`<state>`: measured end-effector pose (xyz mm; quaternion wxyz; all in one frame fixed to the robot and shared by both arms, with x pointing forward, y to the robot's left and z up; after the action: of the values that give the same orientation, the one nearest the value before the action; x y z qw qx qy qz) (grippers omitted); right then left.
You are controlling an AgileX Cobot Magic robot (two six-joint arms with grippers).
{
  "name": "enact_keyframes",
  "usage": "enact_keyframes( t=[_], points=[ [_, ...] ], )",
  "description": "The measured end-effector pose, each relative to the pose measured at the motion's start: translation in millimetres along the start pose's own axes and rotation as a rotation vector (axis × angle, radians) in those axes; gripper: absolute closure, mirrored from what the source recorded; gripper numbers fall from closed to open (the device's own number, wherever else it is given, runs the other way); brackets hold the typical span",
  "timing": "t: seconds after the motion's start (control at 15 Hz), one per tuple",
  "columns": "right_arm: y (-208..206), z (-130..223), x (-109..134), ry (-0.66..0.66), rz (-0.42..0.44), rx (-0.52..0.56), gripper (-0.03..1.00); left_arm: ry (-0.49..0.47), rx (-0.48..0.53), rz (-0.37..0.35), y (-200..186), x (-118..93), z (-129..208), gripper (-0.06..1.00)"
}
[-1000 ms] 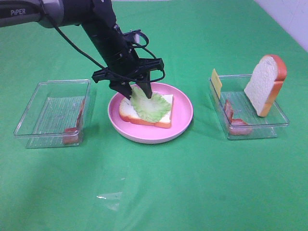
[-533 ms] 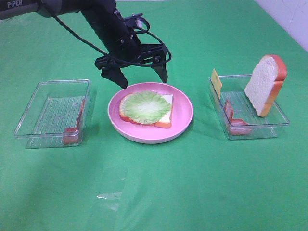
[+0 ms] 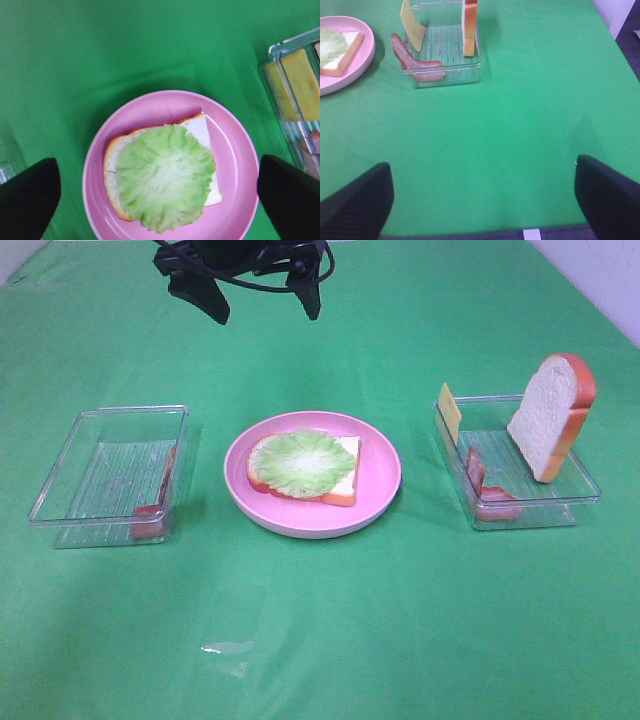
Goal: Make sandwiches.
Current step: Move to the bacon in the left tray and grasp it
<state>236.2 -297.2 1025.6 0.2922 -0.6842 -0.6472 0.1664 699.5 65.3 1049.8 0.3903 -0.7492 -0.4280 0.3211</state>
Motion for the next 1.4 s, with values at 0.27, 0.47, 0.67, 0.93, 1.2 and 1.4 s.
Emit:
enact_keyframes(
  t=[0.27, 0.47, 0.67, 0.93, 1.2, 1.4],
  points=[
    [0, 0, 0, 0.001, -0.002, 0.000, 0.01, -0.003, 0.059, -0.062, -12, 7, 16, -0.04],
    [0, 0, 0, 0.001, -0.002, 0.000, 0.01, -0.047, 0.182, -0.108, -7, 13, 47, -0.04],
    [0, 0, 0, 0.001, -0.003, 0.000, 0.01, -0.090, 0.305, -0.142, -1, 18, 81, -0.04],
    [0, 0, 0, 0.001, -0.003, 0.000, 0.01, -0.159, 0.430, -0.214, 15, 27, 115, -0.04],
    [0, 0, 0, 0.001, -0.003, 0.000, 0.01, -0.177, 0.421, -0.288, 15, 34, 116, -0.04],
    [0, 0, 0, 0.001, -0.003, 0.000, 0.01, -0.230, 0.412, -0.307, 15, 35, 116, -0.04]
  ],
)
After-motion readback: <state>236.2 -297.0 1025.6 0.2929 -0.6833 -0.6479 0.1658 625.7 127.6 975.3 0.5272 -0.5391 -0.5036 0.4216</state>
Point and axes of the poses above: a point on each arm's last joint axis where the gripper is mounted, y pointing out along that axis toward the gripper, x along the wrist's bending axis when the last joint is at zero, z = x × y, the point moved 1 cm from there along y, pointing out along that axis toward the gripper, and after that the axes turned 9 degrees about y, right-handed, at the moved point
